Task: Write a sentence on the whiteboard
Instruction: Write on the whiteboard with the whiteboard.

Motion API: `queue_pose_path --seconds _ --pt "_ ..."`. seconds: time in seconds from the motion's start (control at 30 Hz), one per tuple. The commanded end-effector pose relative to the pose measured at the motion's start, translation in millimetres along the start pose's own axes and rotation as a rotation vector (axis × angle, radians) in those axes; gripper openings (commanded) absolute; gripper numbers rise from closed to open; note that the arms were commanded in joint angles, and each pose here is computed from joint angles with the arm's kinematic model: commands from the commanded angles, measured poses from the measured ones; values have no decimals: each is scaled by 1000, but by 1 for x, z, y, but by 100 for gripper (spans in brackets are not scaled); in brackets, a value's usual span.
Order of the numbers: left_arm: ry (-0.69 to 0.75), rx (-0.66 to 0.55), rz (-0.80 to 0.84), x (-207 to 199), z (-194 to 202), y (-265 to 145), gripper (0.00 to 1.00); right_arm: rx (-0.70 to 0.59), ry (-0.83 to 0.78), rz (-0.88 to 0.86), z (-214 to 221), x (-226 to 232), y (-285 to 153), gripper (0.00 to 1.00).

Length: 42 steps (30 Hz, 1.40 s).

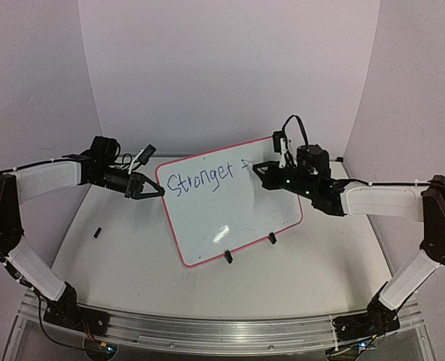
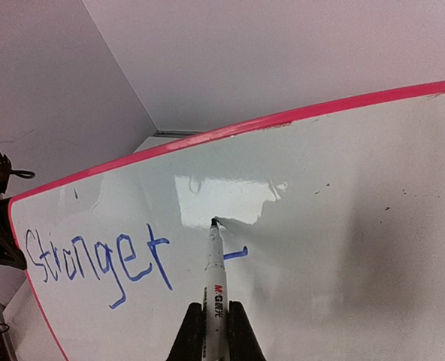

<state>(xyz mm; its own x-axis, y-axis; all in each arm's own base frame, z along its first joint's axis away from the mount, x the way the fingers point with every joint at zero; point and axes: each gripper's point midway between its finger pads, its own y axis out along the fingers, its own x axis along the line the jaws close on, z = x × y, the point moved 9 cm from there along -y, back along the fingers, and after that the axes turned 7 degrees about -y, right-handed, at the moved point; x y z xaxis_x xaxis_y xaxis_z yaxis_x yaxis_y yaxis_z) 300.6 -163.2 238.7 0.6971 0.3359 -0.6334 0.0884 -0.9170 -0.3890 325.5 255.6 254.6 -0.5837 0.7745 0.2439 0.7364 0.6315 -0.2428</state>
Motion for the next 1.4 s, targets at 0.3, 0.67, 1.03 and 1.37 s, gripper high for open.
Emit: queue_pose_path --seconds 0.3,0.67,1.03,1.37 --pt "114 -27 -20 -3 -15 -1 0 31 45 13 20 -5 -16 0" --pt "113 -27 -19 -3 -15 -1 0 15 30 67 14 -8 -25 0" --pt "115 -29 -20 -3 -16 -1 0 -86 -32 43 -32 3 -20 0" --pt "113 -28 -21 -2 -16 -1 0 -63 -54 61 -31 0 0 0"
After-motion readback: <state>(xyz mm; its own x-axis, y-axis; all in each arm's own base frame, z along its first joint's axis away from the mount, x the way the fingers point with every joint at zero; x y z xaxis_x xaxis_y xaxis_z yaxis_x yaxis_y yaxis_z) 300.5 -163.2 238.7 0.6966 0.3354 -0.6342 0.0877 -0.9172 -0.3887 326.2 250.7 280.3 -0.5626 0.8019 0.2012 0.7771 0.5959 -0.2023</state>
